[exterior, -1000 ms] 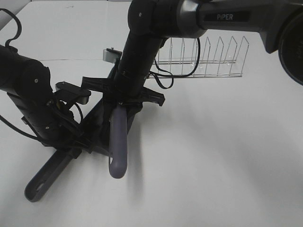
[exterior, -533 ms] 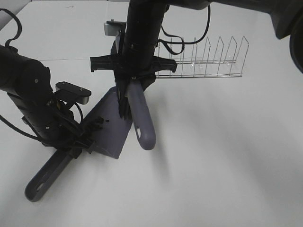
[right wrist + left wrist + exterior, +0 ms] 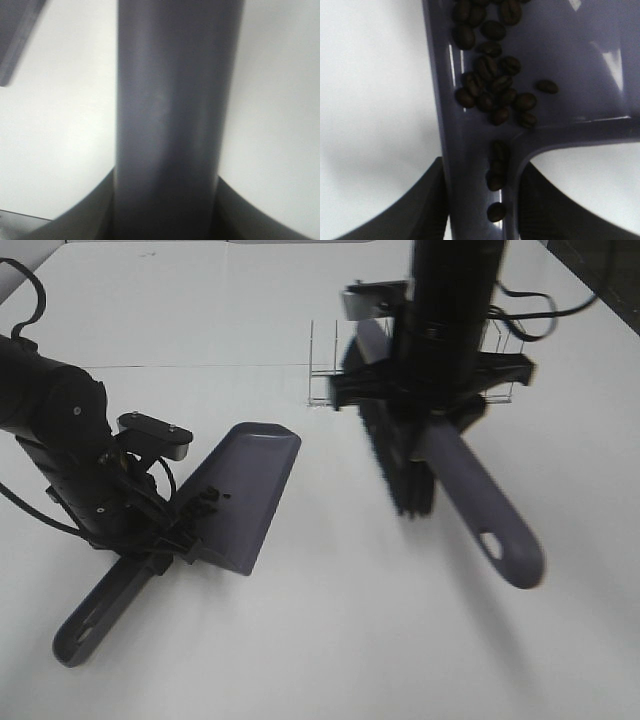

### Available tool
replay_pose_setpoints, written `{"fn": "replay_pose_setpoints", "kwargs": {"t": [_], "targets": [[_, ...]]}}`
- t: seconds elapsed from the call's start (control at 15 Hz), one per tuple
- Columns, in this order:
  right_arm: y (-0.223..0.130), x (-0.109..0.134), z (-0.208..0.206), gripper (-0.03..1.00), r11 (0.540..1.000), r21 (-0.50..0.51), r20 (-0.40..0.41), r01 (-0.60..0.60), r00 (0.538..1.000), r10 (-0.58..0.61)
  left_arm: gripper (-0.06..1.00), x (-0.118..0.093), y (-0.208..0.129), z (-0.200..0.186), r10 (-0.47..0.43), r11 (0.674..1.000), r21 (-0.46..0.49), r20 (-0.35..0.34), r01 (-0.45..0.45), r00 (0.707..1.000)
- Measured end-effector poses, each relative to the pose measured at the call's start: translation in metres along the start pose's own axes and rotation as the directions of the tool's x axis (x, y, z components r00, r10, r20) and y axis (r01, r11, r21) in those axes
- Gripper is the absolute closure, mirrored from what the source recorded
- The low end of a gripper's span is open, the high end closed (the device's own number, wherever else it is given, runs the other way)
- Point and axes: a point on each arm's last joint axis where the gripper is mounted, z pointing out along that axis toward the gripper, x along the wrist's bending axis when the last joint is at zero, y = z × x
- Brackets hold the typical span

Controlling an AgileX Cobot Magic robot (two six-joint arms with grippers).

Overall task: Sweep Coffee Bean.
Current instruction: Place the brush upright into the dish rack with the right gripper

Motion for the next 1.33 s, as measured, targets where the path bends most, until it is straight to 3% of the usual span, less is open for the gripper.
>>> {"fn": "replay_pose_setpoints", "kwargs": {"t": [0.2, 0.33, 0.67, 0.8, 1.2, 1.33], "targets": [[-0.029, -0.076, 0.013, 0.7, 0.983, 0.103, 0.062, -0.153, 0.987, 0.147, 0.62, 0.0, 0.0, 0.0, 0.0, 1.0, 0.001, 0.0, 0.0, 1.0], [-0.034, -0.098, 0.019, 0.7, 0.978, 0.127, 0.093, -0.165, 0.984, 0.154, 0.62, 0.0, 0.0, 0.0, 0.0, 1.0, 0.002, 0.0, 0.0, 1.0], [-0.027, -0.099, 0.042, 0.7, 0.977, 0.191, 0.12, -0.092, 0.99, 0.07, 0.62, 0.0, 0.0, 0.0, 0.0, 1.0, 0.005, 0.0, 0.0, 1.0], [-0.009, -0.099, 0.059, 0.7, 0.977, 0.202, 0.126, -0.07, 0.991, 0.045, 0.62, 0.0, 0.0, 0.0, 0.0, 1.0, 0.006, 0.0, 0.0, 1.0], [0.096, -0.094, 0.09, 0.7, 0.999, 0.048, 0.12, 0.011, 0.993, -0.016, 0.62, 0.0, -0.001, 0.0, -0.008, 1.0, 0.021, 0.005, 0.008, 1.0], [0.113, -0.097, 0.091, 0.7, 1.0, 0.01, 0.129, 0.006, 0.992, -0.007, 0.62, -0.001, -0.002, 0.0, -0.009, 0.999, 0.032, 0.006, 0.008, 1.0]]}}
